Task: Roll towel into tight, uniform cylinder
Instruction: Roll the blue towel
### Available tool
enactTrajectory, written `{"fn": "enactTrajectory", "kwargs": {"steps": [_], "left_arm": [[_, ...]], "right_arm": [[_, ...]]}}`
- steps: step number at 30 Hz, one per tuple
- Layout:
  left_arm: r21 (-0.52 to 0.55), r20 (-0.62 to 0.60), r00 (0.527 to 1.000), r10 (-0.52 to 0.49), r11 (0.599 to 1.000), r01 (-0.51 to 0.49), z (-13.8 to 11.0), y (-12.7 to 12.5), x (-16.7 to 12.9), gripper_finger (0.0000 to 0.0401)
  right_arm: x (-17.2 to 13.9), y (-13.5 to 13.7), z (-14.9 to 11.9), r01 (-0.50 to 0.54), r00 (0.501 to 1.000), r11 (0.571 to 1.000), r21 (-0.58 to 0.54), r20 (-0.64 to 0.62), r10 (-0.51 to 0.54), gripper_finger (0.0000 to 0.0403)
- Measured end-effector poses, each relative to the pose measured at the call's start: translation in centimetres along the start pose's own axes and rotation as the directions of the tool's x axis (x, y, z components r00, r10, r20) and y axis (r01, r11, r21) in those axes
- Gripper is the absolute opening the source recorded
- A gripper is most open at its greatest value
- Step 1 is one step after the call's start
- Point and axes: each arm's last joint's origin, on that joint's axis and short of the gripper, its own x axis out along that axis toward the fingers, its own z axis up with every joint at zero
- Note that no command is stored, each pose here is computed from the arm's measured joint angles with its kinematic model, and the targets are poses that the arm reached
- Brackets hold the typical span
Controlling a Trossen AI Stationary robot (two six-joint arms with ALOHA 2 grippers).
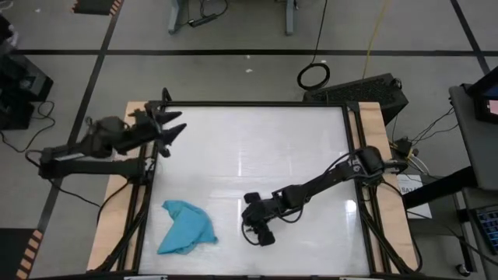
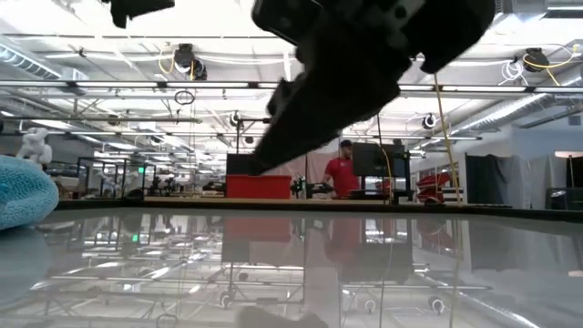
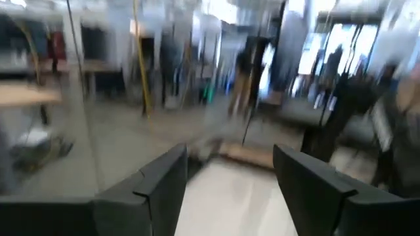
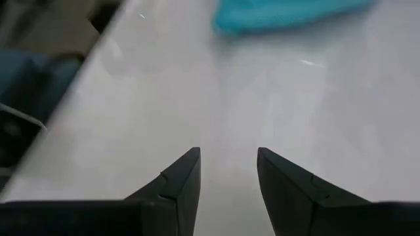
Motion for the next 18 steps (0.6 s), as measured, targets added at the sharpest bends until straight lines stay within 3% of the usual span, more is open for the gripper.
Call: {"fn": "enactTrajectory", "kwargs": {"steps": [3, 6, 11, 16, 18], "left_arm": [[0.027, -0.289, 0.954, 0.077, 0.997, -0.073, -1.0, -0.2, 0.9, 0.0233], [0.012, -0.487, 0.874, 0.006, 1.0, 0.001, -2.7, -0.9, 1.5, 0.0233], [-0.076, -0.57, 0.817, -0.09, 0.995, 0.056, -4.4, -2.8, 2.4, 0.0233], [-0.123, -0.713, 0.689, -0.127, 0.991, 0.055, -9.1, -5.5, 2.6, 0.0233], [-0.163, -0.695, 0.698, -0.174, 0.983, 0.083, -10.7, -7.2, 2.5, 0.0233]], "right_arm": [[-1.6, 0.0, -0.2, 0.055, 0.995, 0.998, -0.027, -0.087, -0.057, 0.0141], [-3.5, 0.0, -0.5, 0.083, 0.981, 0.996, -0.04, -0.173, -0.089, 0.0141], [-6.9, 0.2, -0.5, 0.165, 0.951, 0.984, -0.065, -0.253, -0.176, 0.0141], [-10.5, 0.4, 0.0, 0.228, 0.937, 0.972, -0.056, -0.257, -0.235, 0.0141], [-11.9, 0.7, 0.2, 0.237, 0.938, 0.97, -0.047, -0.248, -0.241, 0.0141]]}}
